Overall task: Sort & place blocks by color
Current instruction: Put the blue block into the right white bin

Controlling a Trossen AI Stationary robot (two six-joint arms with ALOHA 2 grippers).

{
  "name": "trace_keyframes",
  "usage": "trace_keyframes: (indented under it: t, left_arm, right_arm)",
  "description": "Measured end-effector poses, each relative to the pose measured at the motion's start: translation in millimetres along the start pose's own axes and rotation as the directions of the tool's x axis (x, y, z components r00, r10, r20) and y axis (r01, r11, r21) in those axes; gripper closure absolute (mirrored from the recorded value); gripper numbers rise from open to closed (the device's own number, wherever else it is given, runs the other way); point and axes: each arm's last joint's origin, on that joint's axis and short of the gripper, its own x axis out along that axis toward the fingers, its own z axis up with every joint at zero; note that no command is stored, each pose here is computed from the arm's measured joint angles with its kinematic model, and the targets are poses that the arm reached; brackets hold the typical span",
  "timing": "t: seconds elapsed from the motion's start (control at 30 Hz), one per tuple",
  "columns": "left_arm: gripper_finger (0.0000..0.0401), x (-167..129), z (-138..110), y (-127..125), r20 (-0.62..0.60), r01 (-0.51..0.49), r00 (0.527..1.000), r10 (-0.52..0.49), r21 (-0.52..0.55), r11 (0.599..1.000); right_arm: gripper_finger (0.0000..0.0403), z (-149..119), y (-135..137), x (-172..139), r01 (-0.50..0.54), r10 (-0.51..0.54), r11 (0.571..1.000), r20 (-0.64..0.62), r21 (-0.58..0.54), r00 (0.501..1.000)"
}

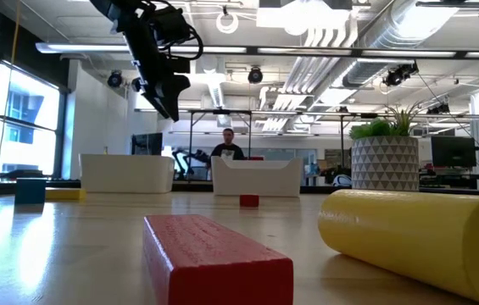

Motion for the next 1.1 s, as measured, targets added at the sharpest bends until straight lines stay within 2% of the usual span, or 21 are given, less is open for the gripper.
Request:
trace_keyframes:
  t: [0.1, 0.23, 0.53, 0.7, 1.1]
  left_arm:
    - [0.0182, 0, 0, 0, -0.001, 0.0, 1.0, 0.0, 0.001, 1.0]
    - [0.0181, 0, 0, 0, -0.004, 0.001, 1.0, -0.001, 0.002, 1.0]
    - [0.0182, -3, 1, -10, 0.007, 0.02, 1.0, -0.02, 0.031, 0.999]
    - [0.0183, -7, 1, -22, 0.017, 0.043, 0.999, -0.044, 0.064, 0.997]
    - [0.0181, -22, -8, -58, -0.036, 0.12, 0.993, -0.115, 0.239, 0.964]
  right_arm:
    - [0.0236, 0, -1, 1, 0.01, -0.01, 1.0, -0.007, 0.005, 1.0]
    - [0.0295, 1, 0, 1, 0.011, -0.011, 1.0, -0.008, 0.013, 1.0]
    - [0.0301, 17, 1, -4, -0.001, 0.001, 0.999, 0.002, 0.034, 1.0]
    - [0.0301, 43, 0, -13, 0.004, -0.009, 0.999, 0.119, 0.04, 0.993]
    - [0.0301, 133, -7, -45, -0.025, 0.047, 0.995, 0.233, -0.098, 0.971]
